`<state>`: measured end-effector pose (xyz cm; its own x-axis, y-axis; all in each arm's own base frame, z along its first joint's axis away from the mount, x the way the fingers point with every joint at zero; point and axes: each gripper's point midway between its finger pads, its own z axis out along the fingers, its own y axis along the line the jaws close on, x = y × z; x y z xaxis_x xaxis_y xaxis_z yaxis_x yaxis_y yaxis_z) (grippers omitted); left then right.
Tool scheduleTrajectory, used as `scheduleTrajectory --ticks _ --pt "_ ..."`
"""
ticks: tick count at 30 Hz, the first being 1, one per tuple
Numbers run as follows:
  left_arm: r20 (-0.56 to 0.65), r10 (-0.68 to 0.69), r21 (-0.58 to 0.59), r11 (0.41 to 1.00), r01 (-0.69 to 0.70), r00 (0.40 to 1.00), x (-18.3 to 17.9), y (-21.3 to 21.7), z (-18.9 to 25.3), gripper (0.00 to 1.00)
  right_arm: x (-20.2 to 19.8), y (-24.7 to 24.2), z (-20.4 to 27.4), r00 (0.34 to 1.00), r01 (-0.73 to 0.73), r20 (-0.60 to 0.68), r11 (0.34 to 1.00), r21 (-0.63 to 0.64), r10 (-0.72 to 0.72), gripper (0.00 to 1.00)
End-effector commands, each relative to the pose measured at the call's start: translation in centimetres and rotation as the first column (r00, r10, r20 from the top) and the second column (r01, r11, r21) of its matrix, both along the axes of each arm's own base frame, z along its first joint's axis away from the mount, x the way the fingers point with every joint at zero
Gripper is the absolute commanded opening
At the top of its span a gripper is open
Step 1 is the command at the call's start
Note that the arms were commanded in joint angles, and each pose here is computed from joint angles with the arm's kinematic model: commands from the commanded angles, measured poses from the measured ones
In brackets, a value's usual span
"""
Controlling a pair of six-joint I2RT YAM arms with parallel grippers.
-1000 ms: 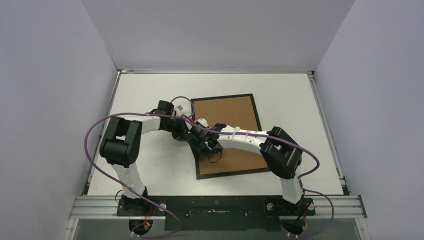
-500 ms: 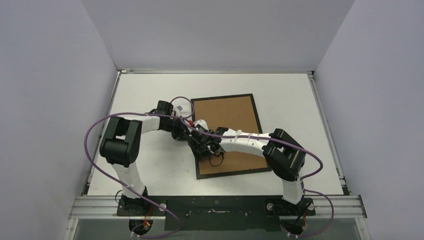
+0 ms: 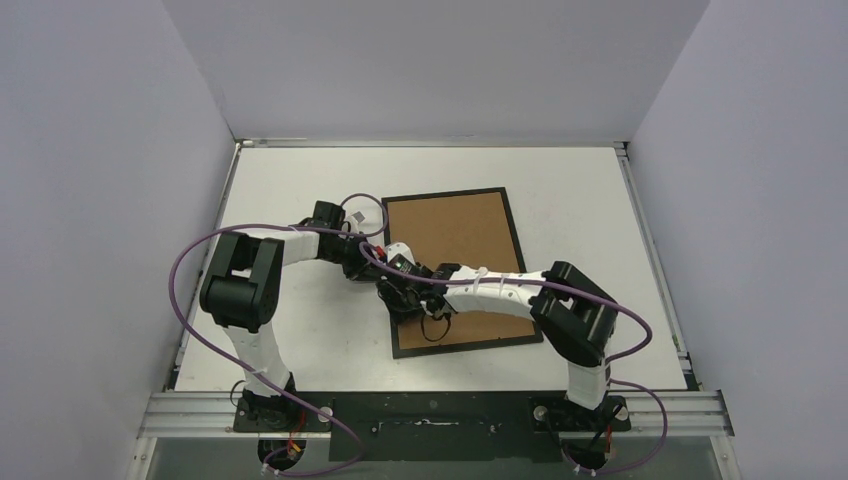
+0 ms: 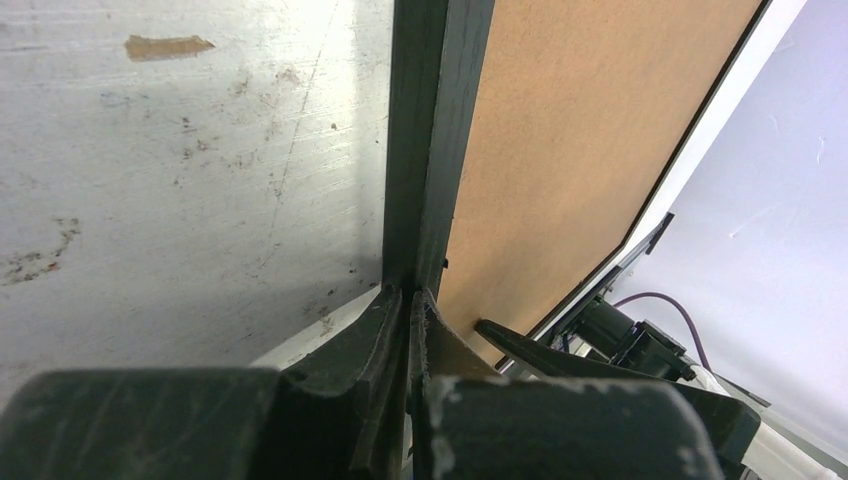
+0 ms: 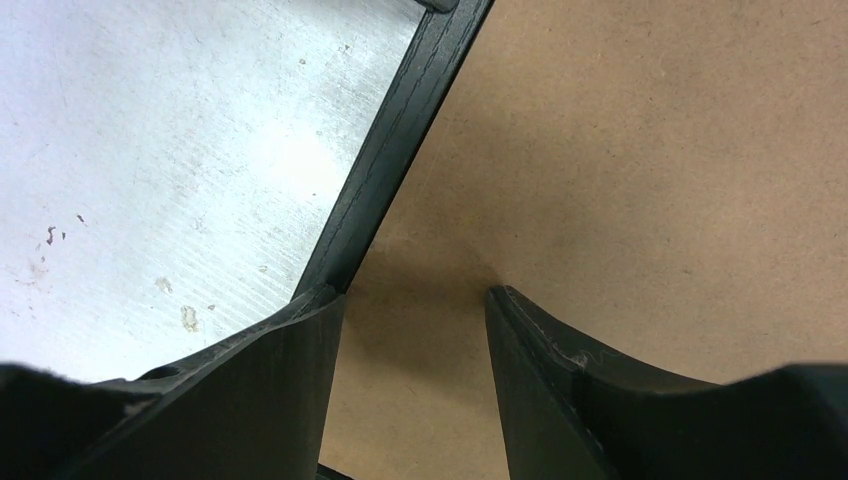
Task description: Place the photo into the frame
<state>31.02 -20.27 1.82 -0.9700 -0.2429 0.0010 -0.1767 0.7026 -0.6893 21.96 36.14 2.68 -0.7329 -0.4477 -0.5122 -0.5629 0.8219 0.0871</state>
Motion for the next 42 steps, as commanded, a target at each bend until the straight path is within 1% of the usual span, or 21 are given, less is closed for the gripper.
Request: scheduleTrajectory --ticks 1,6,12,15,20,22,25,28,30,32,34,35,37,39,42 --pt "-0.127 0.023 0.193 0.981 0.002 0.992 -2.8 3.0 -4.7 0.02 -4.9 -5.4 -6.4 0.985 -0.089 -0.161 0.975 -0.203 0.056 0.55" --pt "-0.129 0.022 0.193 0.981 0.003 0.991 -2.5 3.0 -4.8 0.02 -5.2 -4.9 -6.3 0.982 -0.084 -0.178 0.989 -0.123 0.061 0.53" --pt "-0.128 0.020 0.191 0.981 0.005 0.992 -2.4 2.9 -4.7 0.04 -5.3 -5.5 -6.8 0.981 -0.103 -0.176 0.989 -0.104 0.084 0.39" --pt "-0.129 0.019 0.196 0.981 0.006 0.991 -2.4 2.9 -4.7 0.05 -5.4 -5.8 -7.0 0.979 -0.125 -0.172 0.986 -0.108 0.106 0.36" --pt "-0.136 0.022 0.204 0.979 0.007 0.991 -2.6 3.1 -4.9 0.05 -5.5 -6.2 -7.3 0.977 -0.155 -0.165 0.982 -0.112 0.136 0.36" --pt "-0.134 0.022 0.203 0.979 0.006 0.991 -2.5 3.1 -4.8 0.06 -5.5 -6.4 -7.3 0.977 -0.153 -0.163 0.981 -0.116 0.133 0.37" --pt "-0.113 0.016 0.174 0.985 0.004 0.993 -2.2 2.7 -4.2 0.09 -5.0 -5.8 -6.6 0.983 -0.103 -0.158 0.992 -0.079 0.090 0.42" --pt "-0.084 0.005 0.118 0.993 0.005 0.996 -1.7 1.7 -3.4 0.16 -4.1 -4.7 -5.2 0.988 -0.036 -0.150 0.998 -0.043 0.030 0.44" --pt "-0.088 -0.002 0.106 0.994 0.011 0.996 -1.6 1.3 -3.3 0.17 -3.2 -3.9 -3.8 0.993 -0.009 -0.121 1.000 -0.015 0.007 0.43" --pt "-0.096 -0.002 0.103 0.995 0.012 0.995 -1.5 1.1 -3.3 0.17 -2.3 -3.1 -2.0 0.996 0.012 -0.090 1.000 0.003 -0.012 0.38" --pt "-0.107 -0.001 0.090 0.996 0.011 0.994 -1.5 0.9 -3.3 0.17 -1.4 -1.9 0.0 0.998 0.015 -0.065 0.999 0.033 -0.013 0.20" --pt "-0.112 -0.002 0.084 0.996 0.012 0.994 -1.5 0.8 -3.3 0.17 -1.0 -1.4 1.1 0.998 0.023 -0.057 0.998 0.060 -0.020 0.15" --pt "-0.122 -0.006 0.069 0.997 0.014 0.993 -1.6 0.5 -3.3 0.17 -0.4 0.2 3.1 0.998 0.036 -0.064 0.986 0.164 -0.026 0.09" --pt "-0.143 -0.004 0.076 0.997 0.015 0.990 -1.8 0.6 -3.7 0.17 -0.6 1.4 4.3 0.993 0.043 -0.121 0.958 0.283 -0.009 0.05" --pt "-0.183 0.003 0.119 0.993 0.019 0.983 -2.5 1.2 -4.9 0.17 0.0 1.5 4.2 0.982 0.091 -0.186 0.924 0.372 -0.022 0.01"
